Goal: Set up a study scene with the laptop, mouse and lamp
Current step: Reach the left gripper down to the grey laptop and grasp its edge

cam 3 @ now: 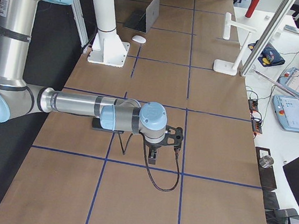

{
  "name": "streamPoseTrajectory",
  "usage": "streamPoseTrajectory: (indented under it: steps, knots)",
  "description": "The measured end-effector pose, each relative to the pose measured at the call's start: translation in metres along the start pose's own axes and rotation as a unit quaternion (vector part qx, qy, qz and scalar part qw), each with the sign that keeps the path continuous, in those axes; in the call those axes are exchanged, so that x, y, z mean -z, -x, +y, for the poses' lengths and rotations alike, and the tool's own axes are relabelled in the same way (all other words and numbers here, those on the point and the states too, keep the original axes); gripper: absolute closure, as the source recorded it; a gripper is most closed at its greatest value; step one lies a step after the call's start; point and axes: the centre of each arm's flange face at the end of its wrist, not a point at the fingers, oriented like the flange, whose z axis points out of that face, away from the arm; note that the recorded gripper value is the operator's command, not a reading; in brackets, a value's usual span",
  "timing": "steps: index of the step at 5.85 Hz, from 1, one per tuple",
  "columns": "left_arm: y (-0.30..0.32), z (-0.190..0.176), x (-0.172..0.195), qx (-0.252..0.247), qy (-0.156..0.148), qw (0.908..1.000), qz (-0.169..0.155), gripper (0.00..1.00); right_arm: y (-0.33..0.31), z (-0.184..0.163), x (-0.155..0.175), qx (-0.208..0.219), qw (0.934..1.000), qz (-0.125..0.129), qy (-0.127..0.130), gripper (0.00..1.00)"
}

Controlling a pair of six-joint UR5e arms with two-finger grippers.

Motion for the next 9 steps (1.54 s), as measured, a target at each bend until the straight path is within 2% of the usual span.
streamPoseTrajectory:
  steps: [2, 4, 6, 7, 8, 9]
  knots:
    - [0.008, 0.011, -0.012, 0.011, -0.022, 0.9996, -0.014, 0.0, 0.0, 0.0, 0.001, 0.0, 1.0, -0.002, -0.001, 0.0]
    - [0.019, 0.031, -0.025, 0.012, -0.029, 0.9991, -0.029, 0.0, 0.001, -0.003, 0.002, 0.001, 1.0, -0.002, -0.003, 0.0]
    - [0.021, 0.043, -0.034, 0.01, -0.03, 0.999, -0.033, 0.09, 0.004, -0.008, 0.005, -0.001, 1.0, -0.002, -0.006, 0.0]
    - [0.02, 0.044, -0.037, 0.01, -0.033, 0.9988, -0.034, 0.5, 0.005, -0.01, 0.006, -0.009, 0.9999, -0.002, -0.007, 0.0]
    - [0.019, 0.043, -0.04, 0.011, -0.04, 0.9987, -0.031, 0.83, 0.006, -0.012, 0.006, -0.014, 0.9999, -0.003, -0.008, 0.0]
    - [0.018, 0.042, -0.041, 0.012, -0.045, 0.9986, -0.025, 0.99, 0.007, -0.012, 0.007, -0.016, 0.9998, -0.003, -0.009, 0.0]
